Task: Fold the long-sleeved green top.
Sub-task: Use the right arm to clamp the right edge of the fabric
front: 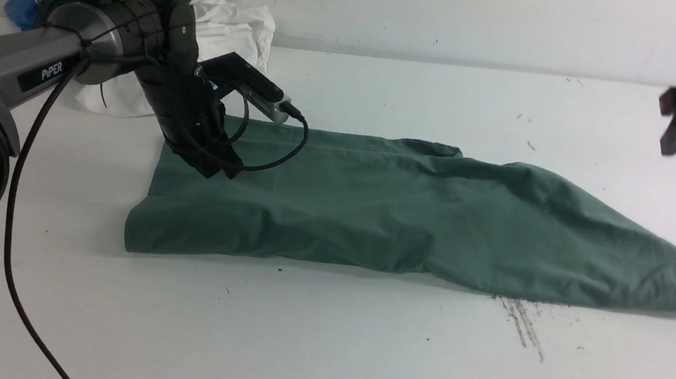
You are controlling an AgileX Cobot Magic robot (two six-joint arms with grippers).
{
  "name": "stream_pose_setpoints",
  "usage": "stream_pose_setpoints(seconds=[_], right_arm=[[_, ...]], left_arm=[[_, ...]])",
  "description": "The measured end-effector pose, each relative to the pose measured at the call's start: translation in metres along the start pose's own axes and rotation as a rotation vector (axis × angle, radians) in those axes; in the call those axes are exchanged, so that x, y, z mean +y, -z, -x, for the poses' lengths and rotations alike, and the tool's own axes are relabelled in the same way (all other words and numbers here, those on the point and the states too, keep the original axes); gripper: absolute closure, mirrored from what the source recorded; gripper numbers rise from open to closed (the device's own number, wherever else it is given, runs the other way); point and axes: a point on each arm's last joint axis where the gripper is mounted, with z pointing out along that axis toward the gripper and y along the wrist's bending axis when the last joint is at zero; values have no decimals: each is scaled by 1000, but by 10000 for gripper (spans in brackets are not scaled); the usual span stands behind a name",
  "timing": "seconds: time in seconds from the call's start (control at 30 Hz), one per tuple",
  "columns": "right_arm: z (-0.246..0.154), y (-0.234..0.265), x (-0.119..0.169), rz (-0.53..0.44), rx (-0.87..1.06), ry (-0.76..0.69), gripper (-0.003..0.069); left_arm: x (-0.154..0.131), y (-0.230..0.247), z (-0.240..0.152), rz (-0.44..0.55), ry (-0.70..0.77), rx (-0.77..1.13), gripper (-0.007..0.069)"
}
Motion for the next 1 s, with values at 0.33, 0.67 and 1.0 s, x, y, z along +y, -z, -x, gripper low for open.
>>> stream_pose_setpoints(seconds=[0.33,0.67,1.0], right_arm=[[-60,-87,-34,-37,97,-193,205],[-67,-117,-45,-57,121,-242,168],[-57,-62,-48,-77,25,-210,165]], left_arm=[[-1,0,0,-16,6,2,633],[-2,0,-1,-20,7,6,633],[-2,0,-1,-21,6,7,633]])
